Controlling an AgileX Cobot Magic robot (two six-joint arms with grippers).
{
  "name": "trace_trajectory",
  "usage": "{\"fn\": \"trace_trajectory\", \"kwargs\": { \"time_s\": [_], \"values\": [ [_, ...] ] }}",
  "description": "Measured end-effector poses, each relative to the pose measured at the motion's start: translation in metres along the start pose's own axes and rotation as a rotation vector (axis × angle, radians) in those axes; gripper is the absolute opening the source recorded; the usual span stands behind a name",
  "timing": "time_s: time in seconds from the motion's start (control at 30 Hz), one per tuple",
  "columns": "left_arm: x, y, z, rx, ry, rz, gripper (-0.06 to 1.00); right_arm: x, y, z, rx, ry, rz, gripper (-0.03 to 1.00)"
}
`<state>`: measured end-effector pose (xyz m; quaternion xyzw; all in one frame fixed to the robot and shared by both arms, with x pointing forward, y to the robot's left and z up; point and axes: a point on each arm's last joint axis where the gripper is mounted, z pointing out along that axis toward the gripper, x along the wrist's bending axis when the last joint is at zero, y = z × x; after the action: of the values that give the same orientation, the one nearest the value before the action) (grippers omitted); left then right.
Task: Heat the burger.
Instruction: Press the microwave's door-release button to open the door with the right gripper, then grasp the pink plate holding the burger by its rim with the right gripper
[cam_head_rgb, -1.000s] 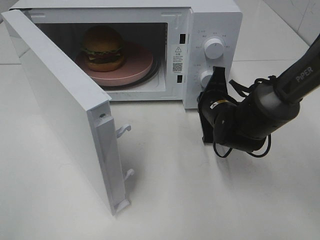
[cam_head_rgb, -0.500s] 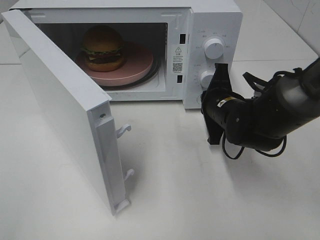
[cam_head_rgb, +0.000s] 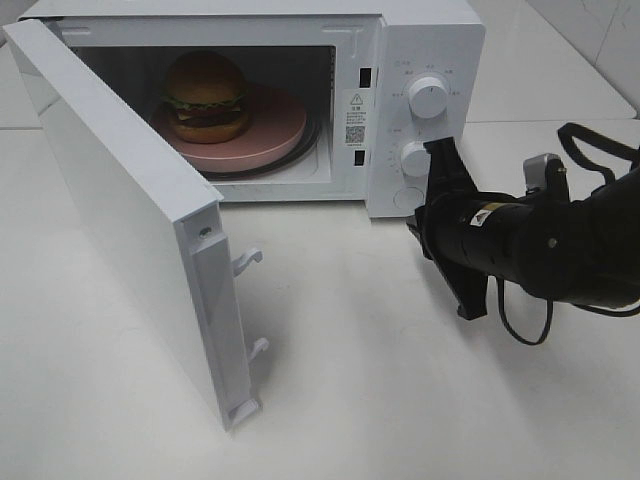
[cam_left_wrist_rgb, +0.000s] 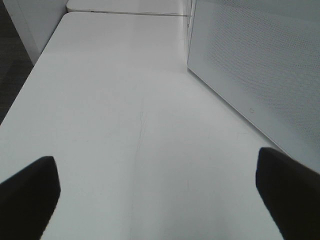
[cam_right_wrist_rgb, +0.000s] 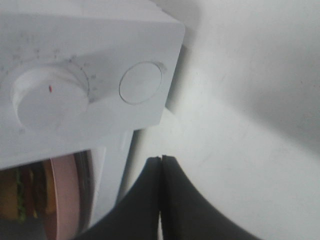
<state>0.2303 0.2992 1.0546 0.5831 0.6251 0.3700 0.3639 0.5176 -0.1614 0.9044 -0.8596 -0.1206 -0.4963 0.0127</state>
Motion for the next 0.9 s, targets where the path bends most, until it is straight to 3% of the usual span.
{"fn": "trace_trajectory", "kwargs": {
  "time_s": [0.27, 0.4, 0.57, 0.7, 0.8, 0.9],
  "values": [
    [0.0, 0.0, 0.0, 0.0, 0.0, 0.0, 0.99, 0.0, -0.008, -0.011, 0.131, -0.089, -0.285, 0.01],
    [0.0, 0.0, 0.0, 0.0, 0.0, 0.0, 0.99, 0.002, -0.01, -0.016, 0.174, -0.095, -0.402, 0.01],
    [0.0, 0.0, 0.0, 0.0, 0.0, 0.0, 0.99, 0.008, -0.018, -0.022, 0.307, -0.134, -0.689, 0.01],
    [0.0, 0.0, 0.0, 0.0, 0.0, 0.0, 0.99, 0.015, -0.023, -0.022, 0.376, -0.152, -0.82, 0.02],
    [0.0, 0.0, 0.0, 0.0, 0.0, 0.0, 0.99, 0.025, -0.028, -0.023, 0.484, -0.202, -1.014, 0.03],
    [0.0, 0.0, 0.0, 0.0, 0.0, 0.0, 0.99, 0.027, -0.029, -0.023, 0.504, -0.215, -1.048, 0.03]
  ]
}}
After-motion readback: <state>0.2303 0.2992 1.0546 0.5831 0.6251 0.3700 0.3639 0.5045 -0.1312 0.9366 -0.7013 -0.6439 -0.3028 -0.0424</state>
